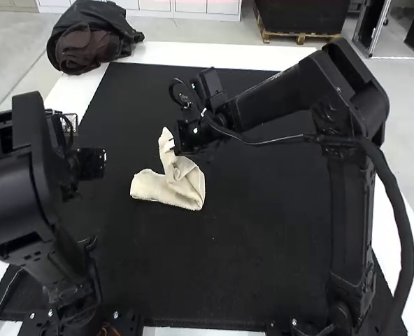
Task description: Fold the towel.
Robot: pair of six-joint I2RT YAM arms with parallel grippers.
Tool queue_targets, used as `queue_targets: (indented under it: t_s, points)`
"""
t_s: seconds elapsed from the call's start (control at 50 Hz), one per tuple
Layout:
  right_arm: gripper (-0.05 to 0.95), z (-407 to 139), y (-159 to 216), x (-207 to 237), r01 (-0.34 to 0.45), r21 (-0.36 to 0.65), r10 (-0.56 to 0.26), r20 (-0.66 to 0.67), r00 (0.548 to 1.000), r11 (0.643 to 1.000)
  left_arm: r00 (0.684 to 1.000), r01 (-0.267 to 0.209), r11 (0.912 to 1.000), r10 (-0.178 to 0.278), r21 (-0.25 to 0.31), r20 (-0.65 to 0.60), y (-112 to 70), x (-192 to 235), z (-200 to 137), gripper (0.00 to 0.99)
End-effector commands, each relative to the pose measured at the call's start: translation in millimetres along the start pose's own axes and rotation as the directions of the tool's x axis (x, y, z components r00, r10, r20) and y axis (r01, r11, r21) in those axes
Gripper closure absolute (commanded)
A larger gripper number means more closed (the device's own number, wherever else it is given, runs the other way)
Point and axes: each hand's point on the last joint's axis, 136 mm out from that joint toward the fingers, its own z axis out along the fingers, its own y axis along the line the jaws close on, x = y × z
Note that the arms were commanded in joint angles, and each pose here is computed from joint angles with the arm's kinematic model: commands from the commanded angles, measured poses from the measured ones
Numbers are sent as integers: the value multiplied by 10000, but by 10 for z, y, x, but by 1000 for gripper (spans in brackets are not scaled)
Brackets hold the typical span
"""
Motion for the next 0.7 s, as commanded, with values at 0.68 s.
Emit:
queue_targets:
  t_s: [0.68]
  points:
    - [925,476,524,-117,343,-1036,-346,-10,9994,9940,9996,-251,9978,258,-612,115,254,4,-82,31]
